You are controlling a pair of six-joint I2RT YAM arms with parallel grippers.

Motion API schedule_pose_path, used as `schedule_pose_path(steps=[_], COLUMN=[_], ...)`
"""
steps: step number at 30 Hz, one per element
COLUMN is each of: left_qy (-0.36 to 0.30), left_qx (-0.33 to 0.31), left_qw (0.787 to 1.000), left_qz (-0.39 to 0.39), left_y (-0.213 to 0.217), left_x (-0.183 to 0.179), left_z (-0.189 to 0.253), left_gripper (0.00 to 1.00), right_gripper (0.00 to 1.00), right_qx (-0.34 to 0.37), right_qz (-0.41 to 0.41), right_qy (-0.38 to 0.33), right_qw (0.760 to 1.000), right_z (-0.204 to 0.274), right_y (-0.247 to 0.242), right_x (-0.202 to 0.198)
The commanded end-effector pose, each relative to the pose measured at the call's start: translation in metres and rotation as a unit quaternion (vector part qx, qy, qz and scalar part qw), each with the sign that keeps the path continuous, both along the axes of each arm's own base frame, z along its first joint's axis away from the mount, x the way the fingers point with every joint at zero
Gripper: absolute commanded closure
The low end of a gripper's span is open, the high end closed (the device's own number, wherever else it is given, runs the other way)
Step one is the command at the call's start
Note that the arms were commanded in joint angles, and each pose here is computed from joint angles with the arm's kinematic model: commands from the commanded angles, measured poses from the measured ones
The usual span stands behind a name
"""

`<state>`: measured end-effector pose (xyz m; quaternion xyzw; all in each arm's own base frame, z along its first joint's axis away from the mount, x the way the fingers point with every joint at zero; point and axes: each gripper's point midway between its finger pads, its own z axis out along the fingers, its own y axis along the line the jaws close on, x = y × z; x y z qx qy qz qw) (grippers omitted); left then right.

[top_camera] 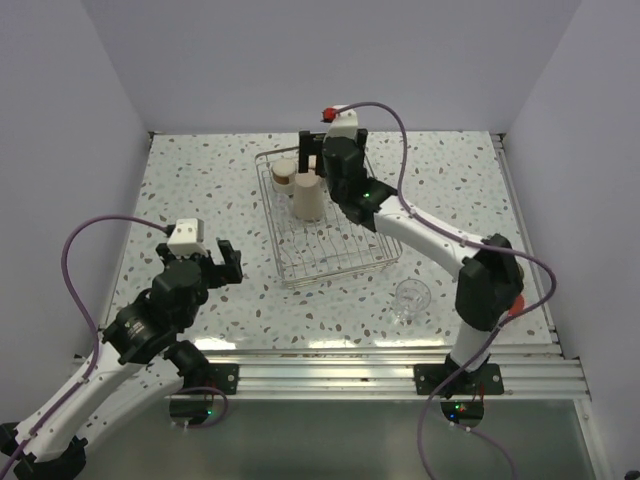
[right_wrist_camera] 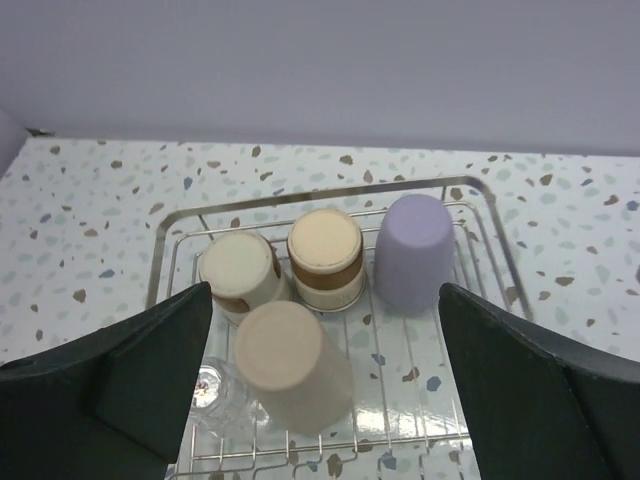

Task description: Load the cups into the dish rack

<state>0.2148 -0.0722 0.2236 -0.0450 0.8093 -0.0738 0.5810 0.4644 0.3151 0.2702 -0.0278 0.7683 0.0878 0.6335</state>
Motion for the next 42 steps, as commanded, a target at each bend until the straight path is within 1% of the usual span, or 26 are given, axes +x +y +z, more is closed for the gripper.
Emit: schedule_pose_path(steps=[1,2,3,4,6,8,9,10,12,13,14,15,16,18,20,21,22,24,25,27,31,32,33,40,42], left_qy=[-0.012,-0.011,-0.011,-0.001,0.002,0.013,0.017,0.021,0.029,0.035,0.031,0.037,0.035,0.055,0.065,0.062,0.075,0.075,0.084,0.092,0.105,0.105,0.113,0.125,0.131], left_qx=[0.005,0.004,-0.001,-0.008,-0.024,-0.046,-0.053,-0.060,-0.074,-0.069,-0.057,-0.042,-0.040,-0.033,-0.032,-0.036,-0.023,-0.023,-0.016,-0.013,-0.012,-0.015,-0.007,-0.002,0.001], left_qw=[1.000,1.000,1.000,1.000,0.998,0.994,0.992,0.989,0.982,0.980,0.981,0.975,0.972,0.962,0.954,0.949,0.947,0.942,0.940,0.935,0.928,0.926,0.925,0.920,0.917], left_qz=[-0.003,-0.007,-0.015,-0.029,-0.058,-0.100,-0.115,-0.131,-0.174,-0.186,-0.185,-0.215,-0.228,-0.267,-0.292,-0.307,-0.313,-0.325,-0.330,-0.342,-0.357,-0.361,-0.362,-0.372,-0.375], left_y=[-0.002,-0.004,-0.009,-0.020,-0.039,-0.069,-0.081,-0.098,-0.130,-0.150,-0.160,-0.190,-0.205,-0.244,-0.269,-0.285,-0.297,-0.317,-0.325,-0.342,-0.367,-0.375,-0.379,-0.400,-0.404], left_x=[0.004,0.005,0.007,0.010,0.015,0.025,0.029,0.038,0.037,0.042,0.044,0.038,0.037,0.033,0.028,0.023,0.022,0.016,0.015,0.011,0.008,0.006,0.006,-0.001,-0.005], left_z=[0.005,0.006,0.010,0.008,0.014,0.012,0.011,0.007,0.009,0.002,0.003,0.000,0.002,-0.006,-0.011,-0.004,-0.018,-0.017,-0.029,-0.038,-0.055,-0.053,-0.063,-0.076,-0.079], left_gripper=[0.00,0.00,0.00,0.00,0.00,0.00,0.00,0.00,0.00,0.00,0.00,0.00,0.00,0.00,0.00,0.00,0.00,0.00,0.00,0.00,0.00,0.00,0.00,0.01,0.04], right_gripper=[0.02,0.02,0.02,0.02,0.02,0.02,0.02,0.02,0.02,0.02,0.02,0.02,0.02,0.02,0.02,0.02,0.02,0.02,0.02,0.02,0.02,0.02,0.02,0.02,0.02], right_qx=[0.026,0.025,0.040,0.030,0.039,0.048,0.041,0.064,0.063,0.073,0.075,0.071,0.066,0.069,0.062,0.061,0.060,0.064,0.066,0.071,0.075,0.075,0.077,0.075,0.074], right_qz=[-0.048,-0.060,-0.071,-0.090,-0.106,-0.118,-0.122,-0.127,-0.129,-0.131,-0.136,-0.138,-0.142,-0.148,-0.156,-0.160,-0.161,-0.162,-0.163,-0.163,-0.164,-0.164,-0.165,-0.168,-0.171], right_qy=[-0.055,-0.054,-0.065,-0.053,-0.054,-0.050,-0.040,-0.049,-0.041,-0.043,-0.045,-0.041,-0.040,-0.046,-0.044,-0.044,-0.043,-0.046,-0.047,-0.051,-0.050,-0.050,-0.051,-0.052,-0.052], right_qw=[0.997,0.996,0.995,0.994,0.992,0.991,0.991,0.989,0.989,0.988,0.987,0.987,0.987,0.985,0.985,0.984,0.984,0.984,0.983,0.983,0.982,0.982,0.982,0.981,0.981], right_z=[0.069,0.072,0.092,0.083,0.090,0.090,0.077,0.089,0.077,0.082,0.082,0.076,0.075,0.079,0.080,0.079,0.078,0.079,0.079,0.081,0.080,0.078,0.080,0.076,0.075], right_y=[-0.042,-0.051,-0.067,-0.081,-0.105,-0.122,-0.129,-0.142,-0.154,-0.164,-0.171,-0.175,-0.182,-0.193,-0.202,-0.206,-0.209,-0.214,-0.215,-0.219,-0.223,-0.223,-0.224,-0.229,-0.231], right_x=[-0.024,-0.030,-0.042,-0.050,-0.070,-0.084,-0.090,-0.104,-0.117,-0.127,-0.133,-0.137,-0.141,-0.151,-0.158,-0.160,-0.163,-0.168,-0.169,-0.173,-0.178,-0.178,-0.179,-0.183,-0.184])
